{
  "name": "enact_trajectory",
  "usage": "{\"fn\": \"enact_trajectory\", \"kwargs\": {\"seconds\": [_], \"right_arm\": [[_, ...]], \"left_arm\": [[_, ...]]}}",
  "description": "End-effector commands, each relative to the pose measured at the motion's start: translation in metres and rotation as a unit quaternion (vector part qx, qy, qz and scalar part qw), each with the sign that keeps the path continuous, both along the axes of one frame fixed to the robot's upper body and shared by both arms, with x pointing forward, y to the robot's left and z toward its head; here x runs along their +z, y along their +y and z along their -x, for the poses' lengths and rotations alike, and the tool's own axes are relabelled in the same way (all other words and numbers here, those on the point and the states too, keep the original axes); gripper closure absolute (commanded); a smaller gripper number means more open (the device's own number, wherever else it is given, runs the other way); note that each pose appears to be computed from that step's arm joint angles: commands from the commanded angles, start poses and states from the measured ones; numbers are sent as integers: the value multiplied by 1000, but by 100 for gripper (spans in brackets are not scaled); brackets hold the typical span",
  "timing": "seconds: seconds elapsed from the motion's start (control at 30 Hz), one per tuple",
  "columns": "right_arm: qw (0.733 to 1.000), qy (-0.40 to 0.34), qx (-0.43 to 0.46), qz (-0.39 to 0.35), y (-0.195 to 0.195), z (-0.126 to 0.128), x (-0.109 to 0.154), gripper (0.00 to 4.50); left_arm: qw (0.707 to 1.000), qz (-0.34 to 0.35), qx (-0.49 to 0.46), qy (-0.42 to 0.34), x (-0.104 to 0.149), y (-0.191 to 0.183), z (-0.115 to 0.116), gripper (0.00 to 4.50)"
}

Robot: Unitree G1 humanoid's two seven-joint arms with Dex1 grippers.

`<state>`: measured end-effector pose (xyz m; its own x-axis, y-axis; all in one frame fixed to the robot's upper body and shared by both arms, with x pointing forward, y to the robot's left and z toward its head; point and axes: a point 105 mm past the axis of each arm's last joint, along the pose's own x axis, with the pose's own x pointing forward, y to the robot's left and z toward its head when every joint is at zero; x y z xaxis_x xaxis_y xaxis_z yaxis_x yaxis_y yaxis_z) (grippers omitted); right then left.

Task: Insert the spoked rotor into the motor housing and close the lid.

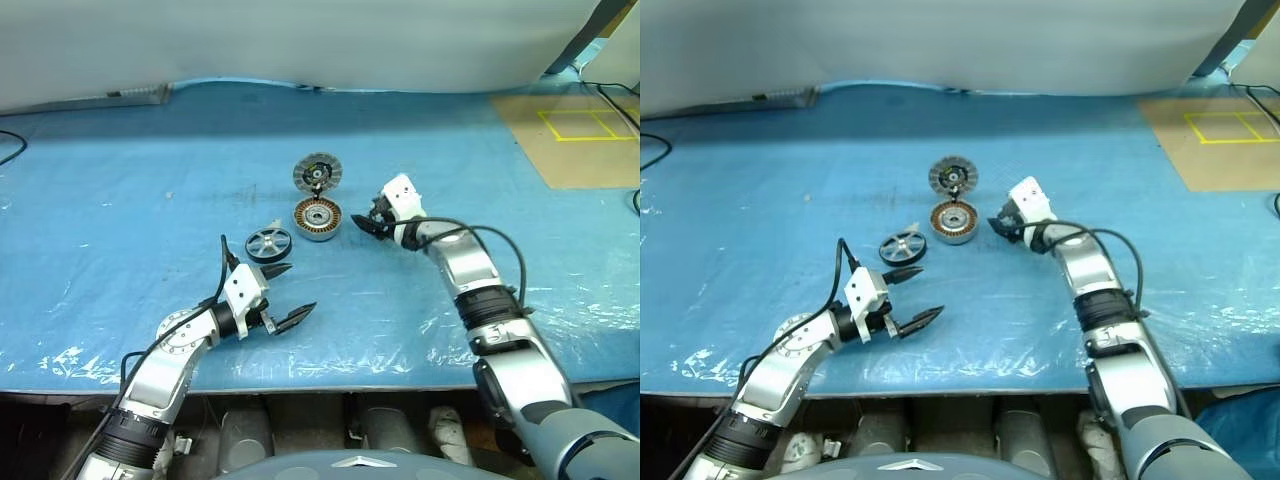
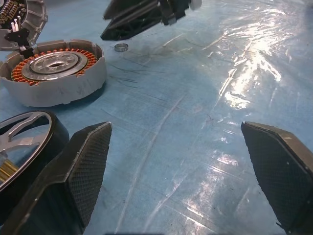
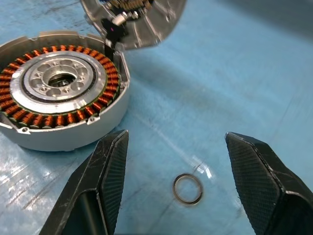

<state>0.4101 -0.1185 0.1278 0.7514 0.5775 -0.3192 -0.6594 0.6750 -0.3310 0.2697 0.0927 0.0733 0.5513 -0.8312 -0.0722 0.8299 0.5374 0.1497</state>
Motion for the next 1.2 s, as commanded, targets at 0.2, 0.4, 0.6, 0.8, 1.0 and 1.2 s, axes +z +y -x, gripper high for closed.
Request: {"fn": "enact_trajectory", "kwargs": {"seconds": [0.2,0.4,0.6,0.8,1.0,1.2], "right_arm": [[974,-4,204,100,44,27,31,118],[954,-4,262,147,69,26,18,118],[943,-5,286,172,78,19,9,118],[935,2,299,190,83,15,-2,118],[932,13,294,210,82,9,-12,118],[933,5,301,199,88,7,-3,118]], "left_arm": [[999,11,19,-32,8,2,-5,0],[999,14,27,-31,8,6,-3,0],[999,14,34,-31,7,7,0,0],[999,16,36,-31,6,6,0,0],[999,16,39,-33,7,7,0,0],[999,16,41,-32,7,8,0,0]]}}
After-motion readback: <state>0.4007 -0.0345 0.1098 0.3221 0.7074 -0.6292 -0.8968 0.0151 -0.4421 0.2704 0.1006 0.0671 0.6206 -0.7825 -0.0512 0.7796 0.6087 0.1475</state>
